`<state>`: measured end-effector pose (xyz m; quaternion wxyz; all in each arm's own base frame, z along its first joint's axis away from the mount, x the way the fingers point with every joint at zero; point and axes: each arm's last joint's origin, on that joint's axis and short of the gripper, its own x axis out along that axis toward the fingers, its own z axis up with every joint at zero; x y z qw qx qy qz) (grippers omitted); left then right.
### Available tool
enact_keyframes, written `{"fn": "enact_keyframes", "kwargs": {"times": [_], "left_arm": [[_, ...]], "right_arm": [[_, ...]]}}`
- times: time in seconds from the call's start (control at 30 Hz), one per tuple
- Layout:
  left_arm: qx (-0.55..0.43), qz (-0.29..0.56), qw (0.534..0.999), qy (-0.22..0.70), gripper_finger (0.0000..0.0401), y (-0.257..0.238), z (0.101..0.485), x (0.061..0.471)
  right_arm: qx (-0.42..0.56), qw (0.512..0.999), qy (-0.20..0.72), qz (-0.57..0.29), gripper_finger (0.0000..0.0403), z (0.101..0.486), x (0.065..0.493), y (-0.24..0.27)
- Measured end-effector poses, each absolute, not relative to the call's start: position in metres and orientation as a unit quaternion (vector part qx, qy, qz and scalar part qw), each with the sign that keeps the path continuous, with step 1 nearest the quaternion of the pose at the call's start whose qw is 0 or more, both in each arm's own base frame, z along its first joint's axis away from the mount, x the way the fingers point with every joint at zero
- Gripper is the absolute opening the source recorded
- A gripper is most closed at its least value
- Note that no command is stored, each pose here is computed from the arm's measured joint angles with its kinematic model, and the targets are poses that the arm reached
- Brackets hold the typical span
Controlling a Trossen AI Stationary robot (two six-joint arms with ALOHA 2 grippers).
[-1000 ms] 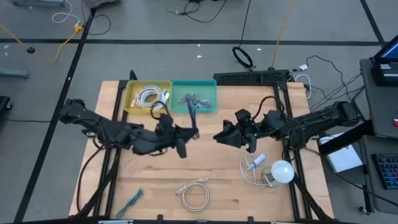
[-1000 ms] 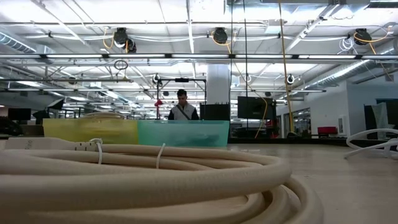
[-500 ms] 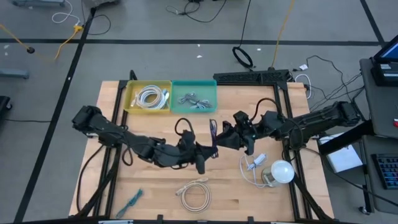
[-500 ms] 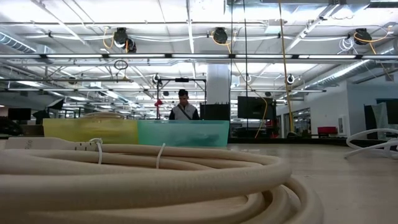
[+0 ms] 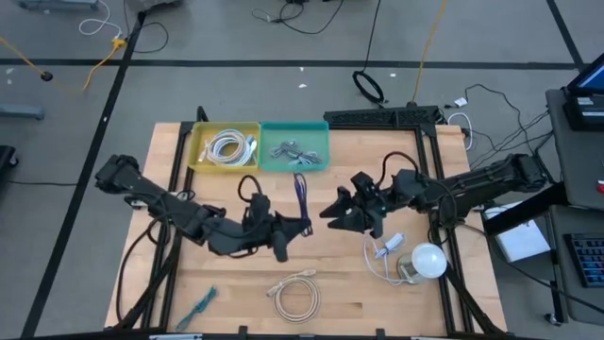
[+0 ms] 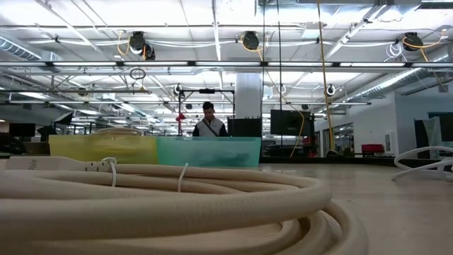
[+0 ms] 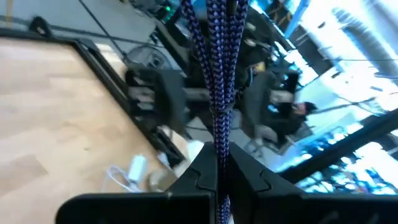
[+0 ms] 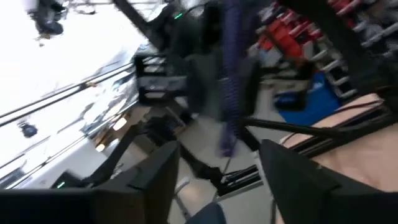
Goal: Pick & Place USB Port
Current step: Put the purple charger cable into the green bin
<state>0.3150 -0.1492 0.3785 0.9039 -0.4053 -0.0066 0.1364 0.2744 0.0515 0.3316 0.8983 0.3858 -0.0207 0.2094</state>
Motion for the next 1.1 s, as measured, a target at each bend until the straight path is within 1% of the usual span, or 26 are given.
{"fn": "enact_keyframes", "kwargs": {"times": [0.13,0.27,0.4,0.57,0.67,0.73,0.8,0.93,0.97,1.03,1.1], "left_arm": [[-0.419,0.122,0.9,0.008,0.001,-0.16,0.367,0.322],[-0.428,0.114,0.896,0.016,0.001,-0.161,0.355,0.335],[-0.43,0.105,0.897,0.019,0.001,-0.154,0.35,0.346],[-0.431,0.095,0.897,0.028,0.001,-0.142,0.348,0.353],[-0.427,0.092,0.899,0.032,0.001,-0.14,0.348,0.355],[-0.426,0.092,0.9,0.034,0.001,-0.14,0.348,0.355],[-0.429,0.086,0.898,0.037,0.001,-0.14,0.348,0.355],[-0.431,0.086,0.897,0.049,0.001,-0.142,0.345,0.354],[-0.429,0.087,0.898,0.049,0.001,-0.142,0.345,0.354],[-0.422,0.082,0.901,0.051,0.0012,-0.142,0.345,0.354],[-0.42,0.063,0.903,0.064,0.0031,-0.142,0.349,0.35]], "right_arm": [[0.388,0.901,-0.005,0.191,0.027,0.328,0.276,0.048],[0.39,0.905,-0.01,0.169,0.029,0.327,0.276,0.046],[0.39,0.905,-0.011,0.168,0.029,0.327,0.276,0.046],[0.391,0.906,-0.019,0.161,0.0268,0.328,0.276,0.046],[0.393,0.905,-0.021,0.162,0.0236,0.328,0.276,0.045],[0.394,0.904,-0.019,0.162,0.0198,0.328,0.276,0.046],[0.394,0.905,-0.016,0.162,0.015,0.328,0.276,0.046],[0.385,0.907,-0.014,0.172,0.003,0.328,0.276,0.047],[0.38,0.909,-0.015,0.173,0.0018,0.328,0.276,0.047],[0.378,0.91,-0.014,0.169,0.0016,0.327,0.276,0.046],[0.373,0.914,-0.008,0.157,0.0009,0.325,0.277,0.041]]}}
